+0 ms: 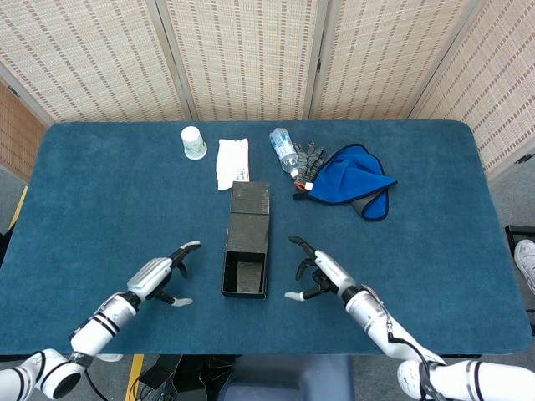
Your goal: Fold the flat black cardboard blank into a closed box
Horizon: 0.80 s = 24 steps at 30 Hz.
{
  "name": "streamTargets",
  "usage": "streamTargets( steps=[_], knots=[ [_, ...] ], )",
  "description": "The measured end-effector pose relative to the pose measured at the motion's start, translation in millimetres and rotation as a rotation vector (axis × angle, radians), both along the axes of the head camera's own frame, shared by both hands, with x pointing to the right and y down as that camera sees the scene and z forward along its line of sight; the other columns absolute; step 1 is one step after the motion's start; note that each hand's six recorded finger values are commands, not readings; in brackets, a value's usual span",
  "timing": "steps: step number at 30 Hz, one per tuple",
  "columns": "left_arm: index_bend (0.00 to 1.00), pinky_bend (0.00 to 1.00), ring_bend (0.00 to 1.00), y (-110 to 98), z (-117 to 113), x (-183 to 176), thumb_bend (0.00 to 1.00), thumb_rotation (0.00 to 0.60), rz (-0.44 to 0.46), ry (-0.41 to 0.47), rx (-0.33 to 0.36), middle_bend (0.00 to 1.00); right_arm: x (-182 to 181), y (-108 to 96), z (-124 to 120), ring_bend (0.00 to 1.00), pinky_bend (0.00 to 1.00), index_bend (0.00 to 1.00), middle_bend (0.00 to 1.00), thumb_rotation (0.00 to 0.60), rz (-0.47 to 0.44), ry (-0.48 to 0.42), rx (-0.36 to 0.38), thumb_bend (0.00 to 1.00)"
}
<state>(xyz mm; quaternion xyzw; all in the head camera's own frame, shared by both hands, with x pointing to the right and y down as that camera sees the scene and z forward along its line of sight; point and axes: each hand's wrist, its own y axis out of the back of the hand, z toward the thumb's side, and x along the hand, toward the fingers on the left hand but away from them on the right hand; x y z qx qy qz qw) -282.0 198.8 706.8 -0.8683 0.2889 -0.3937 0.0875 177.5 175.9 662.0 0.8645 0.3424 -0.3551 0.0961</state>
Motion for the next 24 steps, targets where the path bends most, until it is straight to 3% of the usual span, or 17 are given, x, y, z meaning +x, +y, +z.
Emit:
streamTargets(
  steps=[9,24],
  knots=[
    [0.0,0.85,0.46,-3,12,22,0.08,0.6,-0.013,0.05,-0.044,0.0,11,-31,-49,0.49,0.97,0.0,0.0,0.6,0.073,-0.045,0.101,0.0],
    [0.0,0.85,0.46,-10,33,48,0.08,0.6,-0.049,0.093,-0.139,0.0,21,-30,-49,0.49,0.97,0.0,0.0,0.6,0.096,-0.056,0.111,0.0]
  ],
)
